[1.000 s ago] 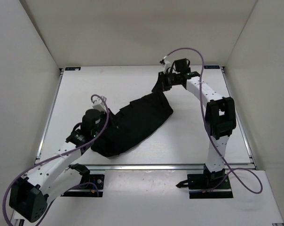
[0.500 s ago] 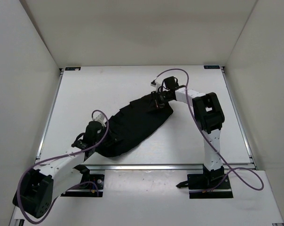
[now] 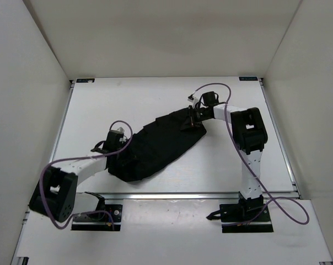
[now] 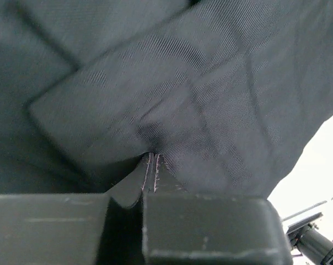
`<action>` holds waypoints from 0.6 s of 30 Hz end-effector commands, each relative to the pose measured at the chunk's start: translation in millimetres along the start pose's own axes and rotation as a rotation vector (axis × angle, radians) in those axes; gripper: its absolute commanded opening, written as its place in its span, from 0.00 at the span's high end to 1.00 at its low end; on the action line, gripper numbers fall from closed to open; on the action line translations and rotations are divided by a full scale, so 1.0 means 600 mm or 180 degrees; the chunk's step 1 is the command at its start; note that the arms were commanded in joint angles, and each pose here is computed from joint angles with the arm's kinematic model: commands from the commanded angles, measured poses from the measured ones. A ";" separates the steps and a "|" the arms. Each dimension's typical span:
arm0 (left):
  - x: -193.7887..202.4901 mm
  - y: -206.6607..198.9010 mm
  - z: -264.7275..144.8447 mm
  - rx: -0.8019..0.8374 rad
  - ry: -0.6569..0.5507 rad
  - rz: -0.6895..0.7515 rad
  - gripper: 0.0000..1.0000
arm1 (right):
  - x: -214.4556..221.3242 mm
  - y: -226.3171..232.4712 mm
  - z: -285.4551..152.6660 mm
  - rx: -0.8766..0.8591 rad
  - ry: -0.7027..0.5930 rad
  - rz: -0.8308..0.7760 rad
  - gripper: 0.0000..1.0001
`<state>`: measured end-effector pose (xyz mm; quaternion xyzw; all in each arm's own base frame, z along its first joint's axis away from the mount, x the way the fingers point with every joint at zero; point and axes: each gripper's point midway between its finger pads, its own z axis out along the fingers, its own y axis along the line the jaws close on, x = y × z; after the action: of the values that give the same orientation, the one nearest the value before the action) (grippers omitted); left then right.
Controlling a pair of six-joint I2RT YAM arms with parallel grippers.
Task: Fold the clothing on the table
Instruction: Fold the skirt
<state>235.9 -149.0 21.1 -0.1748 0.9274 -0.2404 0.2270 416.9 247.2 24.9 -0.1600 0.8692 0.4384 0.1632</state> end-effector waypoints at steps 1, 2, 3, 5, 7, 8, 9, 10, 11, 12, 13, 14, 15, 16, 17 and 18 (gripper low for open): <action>-0.044 -0.031 0.013 -0.0048 -0.0062 0.0235 1.00 | 0.015 -0.023 -0.024 0.0369 -0.0058 0.0020 1.00; -0.052 -0.027 0.016 -0.0085 -0.0051 0.0235 1.00 | 0.028 -0.028 -0.034 0.0420 -0.0043 0.0047 1.00; -0.057 -0.033 0.026 -0.0124 0.0002 0.0284 1.00 | 0.042 -0.030 -0.037 0.0475 -0.0012 0.0083 1.00; -0.073 -0.033 0.040 -0.0172 0.0062 0.0320 1.00 | 0.058 -0.024 -0.047 0.0546 -0.0022 0.0143 1.00; -0.092 -0.040 0.062 -0.0213 0.0118 0.0371 1.00 | 0.081 -0.021 -0.061 0.0545 -0.0050 0.0227 1.00; -0.102 -0.042 0.072 -0.0238 0.0142 0.0444 1.00 | 0.100 -0.015 -0.063 0.0557 -0.0037 0.0275 1.00; -0.107 -0.048 0.076 -0.0243 0.0149 0.0509 1.00 | 0.110 -0.008 -0.073 0.0577 -0.0087 0.0299 1.00; -0.114 -0.050 0.085 -0.0255 0.0158 0.0541 1.00 | 0.124 -0.004 -0.085 0.0612 -0.0129 0.0373 1.00; -0.118 -0.060 0.088 -0.0211 0.0165 0.0585 1.00 | 0.129 -0.004 -0.092 0.0659 -0.0163 0.0403 1.00; -0.125 -0.059 0.095 -0.0230 0.0184 0.0627 1.00 | 0.146 0.004 -0.100 0.0673 -0.0165 0.0468 1.00; -0.130 -0.073 0.102 -0.0186 0.0182 0.0646 1.00 | 0.140 0.013 -0.115 0.0714 -0.0255 0.0398 1.00; -0.138 -0.078 0.110 -0.0188 0.0169 0.0701 1.00 | 0.158 0.013 -0.119 0.0763 -0.0229 0.0463 1.00; -0.139 -0.079 0.112 -0.0196 0.0184 0.0755 1.00 | 0.161 0.028 -0.127 0.0749 -0.0255 0.0452 1.00; -0.144 -0.083 0.119 -0.0183 0.0200 0.0783 1.00 | 0.163 0.032 -0.138 0.0800 -0.0297 0.0409 1.00; -0.147 -0.088 0.124 -0.0143 0.0232 0.0783 1.00 | 0.167 0.037 -0.140 0.0790 -0.0291 0.0373 1.00; -0.147 -0.097 0.124 -0.0095 0.0269 0.0827 1.00 | 0.164 0.042 -0.146 0.0824 -0.0329 0.0351 1.00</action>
<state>355.8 -181.1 19.8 -0.0814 0.9513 -0.2017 0.2185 297.5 182.6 33.4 -0.0672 0.9172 0.3585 0.1605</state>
